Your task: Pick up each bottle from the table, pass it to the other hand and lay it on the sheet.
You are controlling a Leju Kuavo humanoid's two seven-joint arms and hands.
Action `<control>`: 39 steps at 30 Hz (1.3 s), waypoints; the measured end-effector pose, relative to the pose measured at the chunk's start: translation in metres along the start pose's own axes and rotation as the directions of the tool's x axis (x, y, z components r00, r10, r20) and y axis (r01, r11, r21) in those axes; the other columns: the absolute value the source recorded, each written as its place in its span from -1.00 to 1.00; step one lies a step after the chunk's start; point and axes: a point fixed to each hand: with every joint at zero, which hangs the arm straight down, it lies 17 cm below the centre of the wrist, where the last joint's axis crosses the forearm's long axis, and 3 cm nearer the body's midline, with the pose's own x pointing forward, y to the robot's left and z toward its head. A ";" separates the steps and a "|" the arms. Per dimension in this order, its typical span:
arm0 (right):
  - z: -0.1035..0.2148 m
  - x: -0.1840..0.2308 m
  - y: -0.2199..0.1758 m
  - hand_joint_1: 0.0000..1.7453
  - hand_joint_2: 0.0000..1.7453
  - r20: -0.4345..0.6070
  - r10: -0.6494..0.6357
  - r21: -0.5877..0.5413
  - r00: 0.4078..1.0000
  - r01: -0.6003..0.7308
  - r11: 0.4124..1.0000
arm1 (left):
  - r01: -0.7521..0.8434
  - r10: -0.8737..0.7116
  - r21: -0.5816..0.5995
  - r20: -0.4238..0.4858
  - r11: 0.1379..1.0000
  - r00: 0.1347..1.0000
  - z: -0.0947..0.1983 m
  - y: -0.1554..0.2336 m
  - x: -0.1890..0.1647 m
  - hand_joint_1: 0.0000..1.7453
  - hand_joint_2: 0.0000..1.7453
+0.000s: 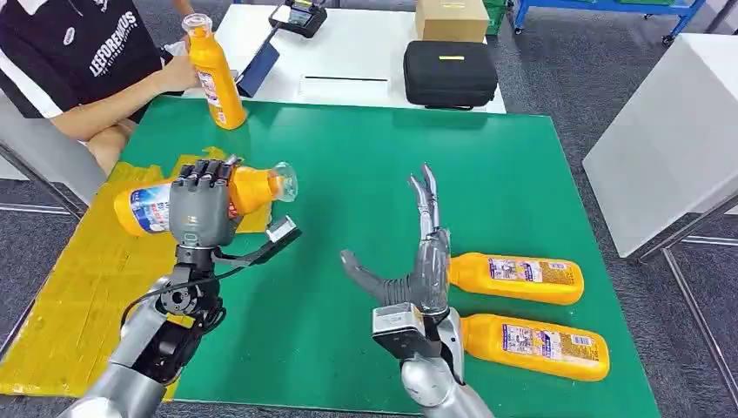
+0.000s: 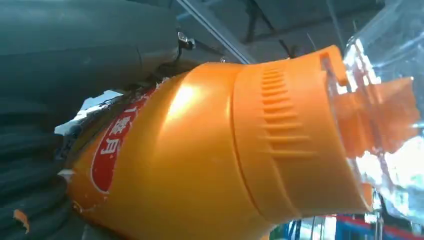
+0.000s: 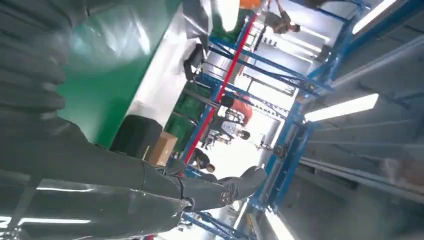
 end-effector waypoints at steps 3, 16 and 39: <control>-0.004 0.003 -0.011 -1.00 1.00 0.010 0.003 -0.032 1.000 -0.002 0.999 | 0.038 -0.037 -0.060 0.022 0.997 0.999 0.009 -0.022 -0.006 1.00 1.00; -0.011 0.009 -0.029 -1.00 1.00 0.034 0.012 -0.080 0.999 -0.009 0.997 | 0.138 -0.120 -0.230 0.091 0.963 0.989 0.047 -0.081 -0.010 1.00 1.00; -0.007 0.009 -0.023 -1.00 1.00 0.042 0.043 -0.048 0.998 -0.041 0.998 | 0.166 -0.106 -0.485 0.149 0.859 0.983 0.124 -0.150 -0.030 -0.34 1.00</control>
